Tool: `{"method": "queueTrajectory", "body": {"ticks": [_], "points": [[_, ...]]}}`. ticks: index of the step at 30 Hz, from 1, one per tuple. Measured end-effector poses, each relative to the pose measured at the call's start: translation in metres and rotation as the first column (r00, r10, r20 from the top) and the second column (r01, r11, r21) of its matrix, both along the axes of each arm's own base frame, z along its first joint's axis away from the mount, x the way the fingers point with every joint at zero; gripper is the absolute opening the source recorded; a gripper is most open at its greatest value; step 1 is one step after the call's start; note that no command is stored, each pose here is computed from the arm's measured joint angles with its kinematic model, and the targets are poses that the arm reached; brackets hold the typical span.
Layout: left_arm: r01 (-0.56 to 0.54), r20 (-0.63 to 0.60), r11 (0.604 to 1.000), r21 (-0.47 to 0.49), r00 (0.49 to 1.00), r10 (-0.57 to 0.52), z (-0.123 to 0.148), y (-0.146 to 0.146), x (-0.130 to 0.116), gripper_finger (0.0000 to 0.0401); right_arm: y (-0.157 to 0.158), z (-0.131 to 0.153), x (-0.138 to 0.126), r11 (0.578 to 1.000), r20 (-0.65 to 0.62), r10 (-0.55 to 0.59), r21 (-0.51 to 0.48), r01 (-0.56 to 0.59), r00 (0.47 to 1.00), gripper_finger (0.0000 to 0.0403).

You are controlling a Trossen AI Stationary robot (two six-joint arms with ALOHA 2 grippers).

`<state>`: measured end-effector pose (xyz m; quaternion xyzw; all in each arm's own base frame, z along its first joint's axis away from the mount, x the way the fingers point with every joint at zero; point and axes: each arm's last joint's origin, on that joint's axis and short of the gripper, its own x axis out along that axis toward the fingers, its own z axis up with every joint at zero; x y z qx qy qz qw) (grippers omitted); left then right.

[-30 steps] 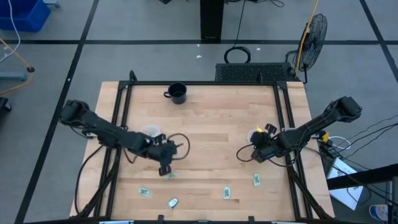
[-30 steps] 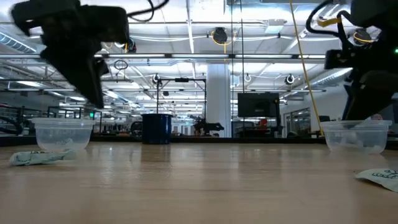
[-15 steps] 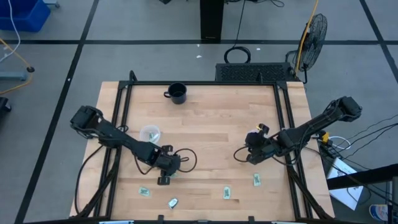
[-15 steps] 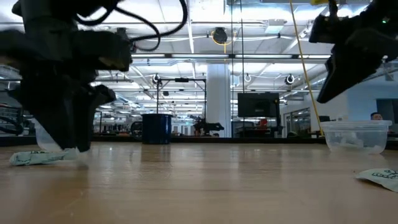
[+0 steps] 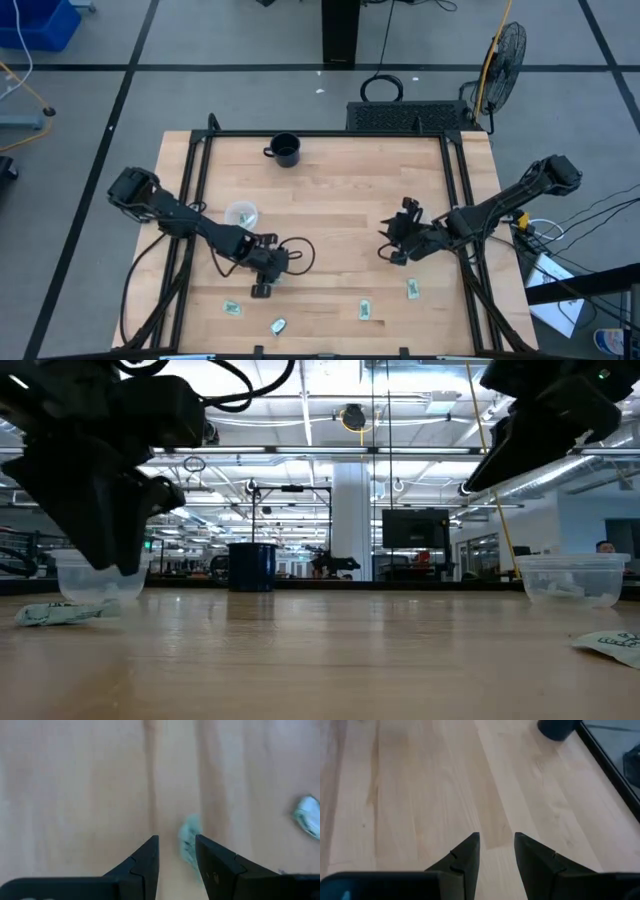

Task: Pick and place Stevia / Truvia into bins
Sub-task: Put the stevia packet into the left container

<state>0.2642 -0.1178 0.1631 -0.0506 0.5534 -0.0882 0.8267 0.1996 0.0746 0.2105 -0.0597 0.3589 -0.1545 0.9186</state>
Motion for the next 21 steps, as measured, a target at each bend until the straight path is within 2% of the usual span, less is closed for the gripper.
{"method": "queueTrajectory", "body": {"ticks": [3, 7, 16, 18, 21], "points": [[0.031, -0.021, 0.999, -0.036, 0.999, -0.032, -0.002, -0.003, -0.001, 0.0131, 0.001, 0.001, 0.001, 1.000, 0.015, 0.007, 0.004, -0.007, 1.000, 0.0114], [0.040, -0.060, 0.999, 0.000, 0.997, -0.040, -0.016, -0.004, 0.001, 0.0131, 0.001, 0.002, 0.002, 1.000, 0.024, 0.010, 0.007, -0.010, 1.000, 0.0114], [0.045, -0.046, 0.998, 0.041, 0.998, -0.043, -0.029, -0.001, 0.010, 0.0129, 0.001, 0.002, 0.002, 1.000, 0.023, 0.010, 0.007, -0.011, 1.000, 0.0114], [0.058, -0.046, 0.997, 0.052, 0.997, -0.056, -0.030, 0.000, 0.011, 0.0113, 0.001, 0.001, 0.002, 1.000, 0.018, 0.011, 0.005, -0.011, 1.000, 0.0114], [0.115, -0.036, 0.990, 0.081, 0.993, -0.112, -0.030, 0.003, 0.012, 0.0064, 0.001, 0.001, 0.002, 1.000, 0.017, 0.011, 0.004, -0.011, 1.000, 0.0114]]}}
